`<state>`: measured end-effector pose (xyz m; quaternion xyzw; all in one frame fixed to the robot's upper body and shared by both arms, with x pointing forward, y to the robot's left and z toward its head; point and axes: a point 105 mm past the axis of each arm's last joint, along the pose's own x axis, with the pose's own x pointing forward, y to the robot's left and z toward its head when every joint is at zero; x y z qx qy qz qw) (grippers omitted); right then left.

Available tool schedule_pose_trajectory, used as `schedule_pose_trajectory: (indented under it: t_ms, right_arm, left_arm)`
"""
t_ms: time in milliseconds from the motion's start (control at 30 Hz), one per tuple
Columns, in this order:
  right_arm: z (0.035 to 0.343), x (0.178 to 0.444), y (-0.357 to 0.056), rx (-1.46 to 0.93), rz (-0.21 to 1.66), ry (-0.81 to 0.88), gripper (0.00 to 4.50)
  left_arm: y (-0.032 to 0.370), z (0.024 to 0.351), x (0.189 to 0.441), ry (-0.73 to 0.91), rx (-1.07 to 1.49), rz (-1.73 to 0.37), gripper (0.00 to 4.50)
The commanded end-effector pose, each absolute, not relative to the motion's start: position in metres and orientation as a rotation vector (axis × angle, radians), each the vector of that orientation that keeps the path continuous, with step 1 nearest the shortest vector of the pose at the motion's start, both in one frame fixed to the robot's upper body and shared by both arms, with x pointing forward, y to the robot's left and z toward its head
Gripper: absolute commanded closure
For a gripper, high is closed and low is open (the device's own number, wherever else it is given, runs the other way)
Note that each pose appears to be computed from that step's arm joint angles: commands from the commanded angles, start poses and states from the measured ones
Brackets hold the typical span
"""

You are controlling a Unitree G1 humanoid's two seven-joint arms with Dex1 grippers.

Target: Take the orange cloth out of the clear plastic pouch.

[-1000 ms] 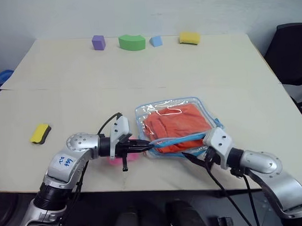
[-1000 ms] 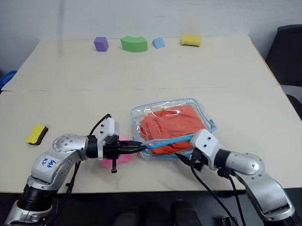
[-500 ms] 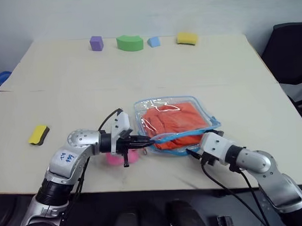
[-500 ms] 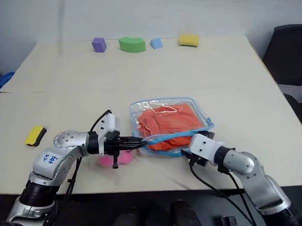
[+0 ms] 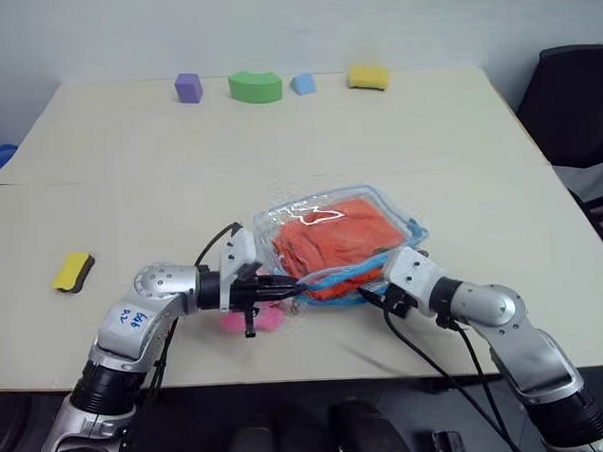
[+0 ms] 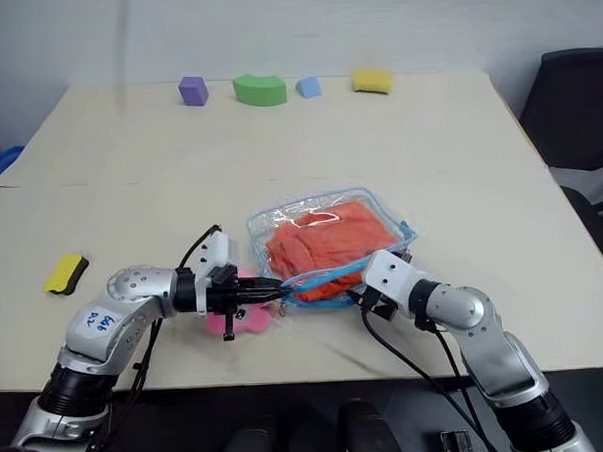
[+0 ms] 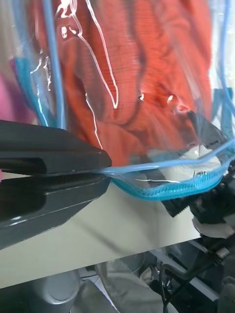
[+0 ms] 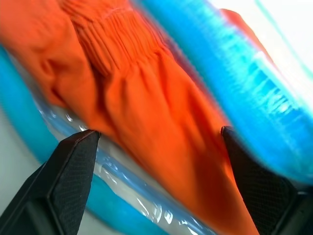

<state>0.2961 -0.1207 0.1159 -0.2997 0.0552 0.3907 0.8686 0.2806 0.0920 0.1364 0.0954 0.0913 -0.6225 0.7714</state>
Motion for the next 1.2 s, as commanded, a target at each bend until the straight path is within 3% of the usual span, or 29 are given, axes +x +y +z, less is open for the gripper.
schedule_pose_trajectory:
  t_ms: [33, 167, 300, 433, 533, 633, 1200]
  right_arm:
    - [0.131, 0.291, -0.112, -0.714, 0.854, 0.047, 0.38]
    - [0.117, 0.298, -0.12, -0.981, 0.839, 0.046, 0.38]
    - [0.101, 0.312, -0.129, -1.058, 0.799, 0.087, 0.38]
    - [0.096, 0.325, -0.12, -0.895, 0.777, 0.115, 0.38]
    - [0.108, 0.327, -0.109, -0.656, 0.783, 0.122, 0.38]
    - [0.118, 0.323, -0.103, -0.573, 0.816, 0.115, 0.38]
    - [0.13, 0.337, -0.094, -0.721, 0.847, 0.07, 0.38]
  left_arm:
    - [0.095, 0.134, 0.281, 0.193, 0.226, -1.346, 4.5]
    - [0.095, 0.135, 0.282, 0.186, 0.222, -1.342, 4.5]
    - [0.092, 0.143, 0.283, 0.165, 0.214, -1.347, 4.5]
    - [0.091, 0.147, 0.284, 0.156, 0.216, -1.348, 4.5]
    - [0.091, 0.148, 0.284, 0.156, 0.222, -1.348, 4.5]
    - [0.093, 0.147, 0.284, 0.16, 0.227, -1.346, 4.5]
    - [0.092, 0.146, 0.283, 0.155, 0.224, -1.344, 4.5]
